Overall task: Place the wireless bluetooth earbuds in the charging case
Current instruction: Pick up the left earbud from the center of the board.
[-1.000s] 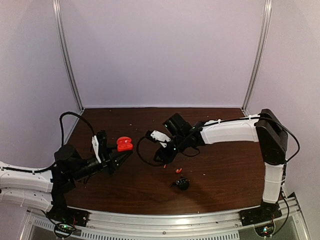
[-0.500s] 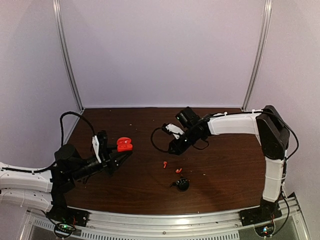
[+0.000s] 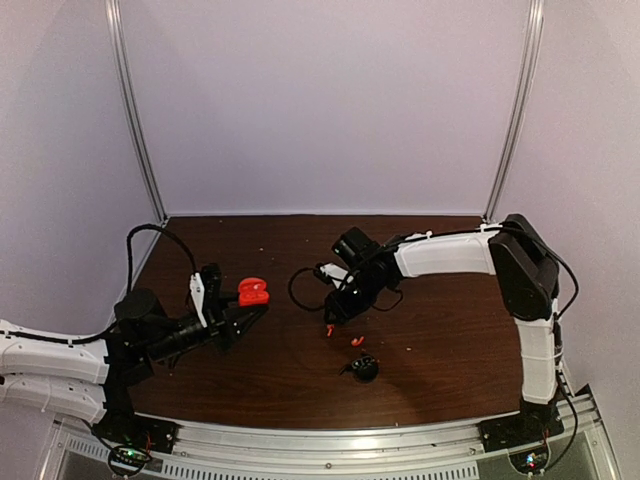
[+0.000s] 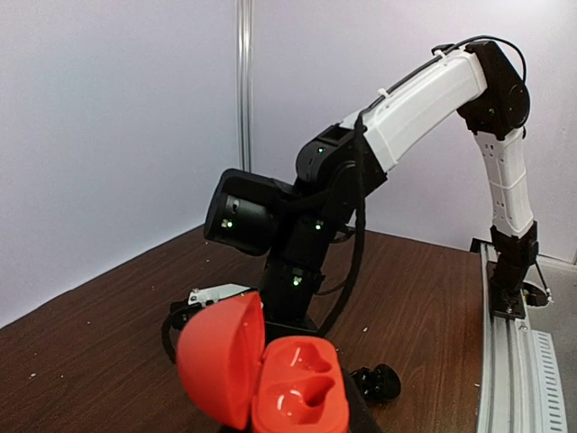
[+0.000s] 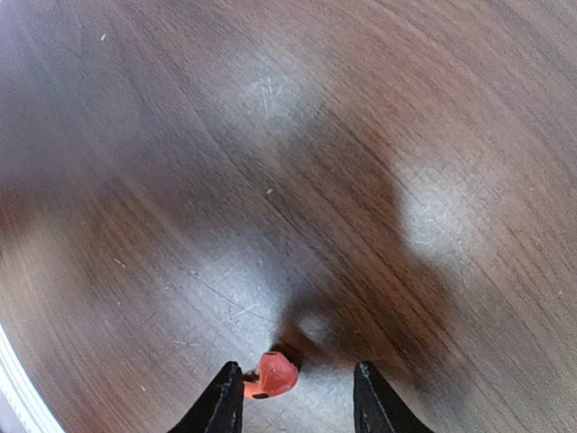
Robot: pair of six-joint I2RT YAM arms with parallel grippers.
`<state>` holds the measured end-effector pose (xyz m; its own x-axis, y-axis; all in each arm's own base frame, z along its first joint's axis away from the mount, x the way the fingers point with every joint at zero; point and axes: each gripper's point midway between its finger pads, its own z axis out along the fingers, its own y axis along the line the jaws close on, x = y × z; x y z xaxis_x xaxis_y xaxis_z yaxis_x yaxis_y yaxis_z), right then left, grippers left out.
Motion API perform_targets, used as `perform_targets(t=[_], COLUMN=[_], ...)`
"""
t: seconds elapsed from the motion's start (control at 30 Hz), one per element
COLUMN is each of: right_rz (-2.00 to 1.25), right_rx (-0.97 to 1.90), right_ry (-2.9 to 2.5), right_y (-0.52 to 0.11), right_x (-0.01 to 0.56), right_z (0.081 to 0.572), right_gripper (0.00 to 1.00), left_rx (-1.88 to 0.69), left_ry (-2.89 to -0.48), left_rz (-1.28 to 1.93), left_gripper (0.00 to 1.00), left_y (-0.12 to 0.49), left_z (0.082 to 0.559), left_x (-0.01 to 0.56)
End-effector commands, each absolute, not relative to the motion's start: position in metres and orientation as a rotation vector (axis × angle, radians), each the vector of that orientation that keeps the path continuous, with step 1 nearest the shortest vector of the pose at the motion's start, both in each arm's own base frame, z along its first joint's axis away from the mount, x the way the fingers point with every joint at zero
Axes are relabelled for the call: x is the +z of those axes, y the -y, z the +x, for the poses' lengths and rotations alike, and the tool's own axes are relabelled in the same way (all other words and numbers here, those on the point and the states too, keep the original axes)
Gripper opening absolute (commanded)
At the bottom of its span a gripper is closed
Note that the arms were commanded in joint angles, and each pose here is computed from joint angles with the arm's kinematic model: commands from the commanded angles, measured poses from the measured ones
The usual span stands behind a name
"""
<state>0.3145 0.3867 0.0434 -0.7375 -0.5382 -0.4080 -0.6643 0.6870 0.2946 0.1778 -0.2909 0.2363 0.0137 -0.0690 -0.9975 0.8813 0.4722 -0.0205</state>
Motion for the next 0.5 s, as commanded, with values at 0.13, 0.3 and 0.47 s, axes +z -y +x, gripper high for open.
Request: perform_targets(t=[0.13, 0.3, 0.47], right_rz=[-1.013, -1.138, -1.265], right_rx=[0.592, 0.611, 0.599], right_ry=[-2.669, -2.642, -2.613], right_y=[-0.398, -0.414, -0.422], right_x=[0.025, 0.025, 0.025], right_z=[0.304, 0.286, 0.270], right_gripper=[0.40, 0.39, 0.39], left_rx=[-0.889, -0.888, -0.882], left_ry=[-1.262, -1.264, -1.266], left_rz=[0.748, 0.746, 0.746], left_gripper=[0.02, 0.02, 0.02], left_y=[0.287, 0.285, 0.284], left_z=[0.178, 0.176, 0.177], left_x=[0.264, 0.262, 0.262])
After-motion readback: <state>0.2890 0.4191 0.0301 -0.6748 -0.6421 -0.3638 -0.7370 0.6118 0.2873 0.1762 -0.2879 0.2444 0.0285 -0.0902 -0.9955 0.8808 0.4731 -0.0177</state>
